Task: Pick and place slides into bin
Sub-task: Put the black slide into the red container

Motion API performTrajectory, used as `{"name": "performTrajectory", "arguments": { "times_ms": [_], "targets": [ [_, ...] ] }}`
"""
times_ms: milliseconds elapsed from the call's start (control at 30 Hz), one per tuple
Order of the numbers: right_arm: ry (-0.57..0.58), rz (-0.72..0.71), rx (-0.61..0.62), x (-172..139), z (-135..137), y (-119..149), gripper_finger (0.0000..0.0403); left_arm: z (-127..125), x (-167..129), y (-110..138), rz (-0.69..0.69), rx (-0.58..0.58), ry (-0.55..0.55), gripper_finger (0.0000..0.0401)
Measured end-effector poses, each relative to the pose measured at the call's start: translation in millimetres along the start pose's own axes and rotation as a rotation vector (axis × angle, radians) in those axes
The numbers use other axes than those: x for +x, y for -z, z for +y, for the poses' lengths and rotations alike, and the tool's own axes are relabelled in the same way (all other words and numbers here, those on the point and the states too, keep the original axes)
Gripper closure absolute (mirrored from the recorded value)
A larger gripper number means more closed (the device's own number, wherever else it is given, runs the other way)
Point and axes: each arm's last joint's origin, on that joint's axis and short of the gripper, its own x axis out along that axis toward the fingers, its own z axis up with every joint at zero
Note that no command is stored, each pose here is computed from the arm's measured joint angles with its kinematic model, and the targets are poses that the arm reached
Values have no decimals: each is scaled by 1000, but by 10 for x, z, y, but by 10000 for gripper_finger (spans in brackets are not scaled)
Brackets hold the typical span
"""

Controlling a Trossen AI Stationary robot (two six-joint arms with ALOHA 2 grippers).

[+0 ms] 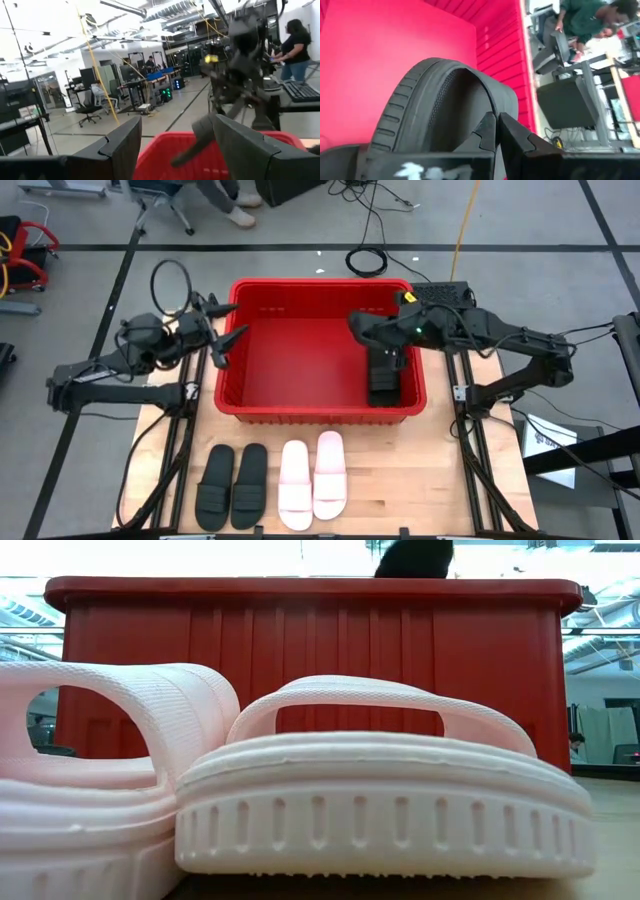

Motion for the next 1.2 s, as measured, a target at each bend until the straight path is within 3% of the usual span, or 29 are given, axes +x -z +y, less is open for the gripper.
{"name": "performTrajectory", "arguments": {
  "times_ms": [200,467,933,1200],
  "targets": [
    [22,14,-34,382,39,334,403,229,75,74,22,-24,-53,148],
    [52,134,-61,762,91,741,403,485,218,237,61,-94,-8,148],
    [67,288,-143,1042,266,1043,403,632,414,354,31,-128,53,148],
    [71,277,-195,1212,393,1159,403,623,413,352,28,-125,82,148]
  ]
}}
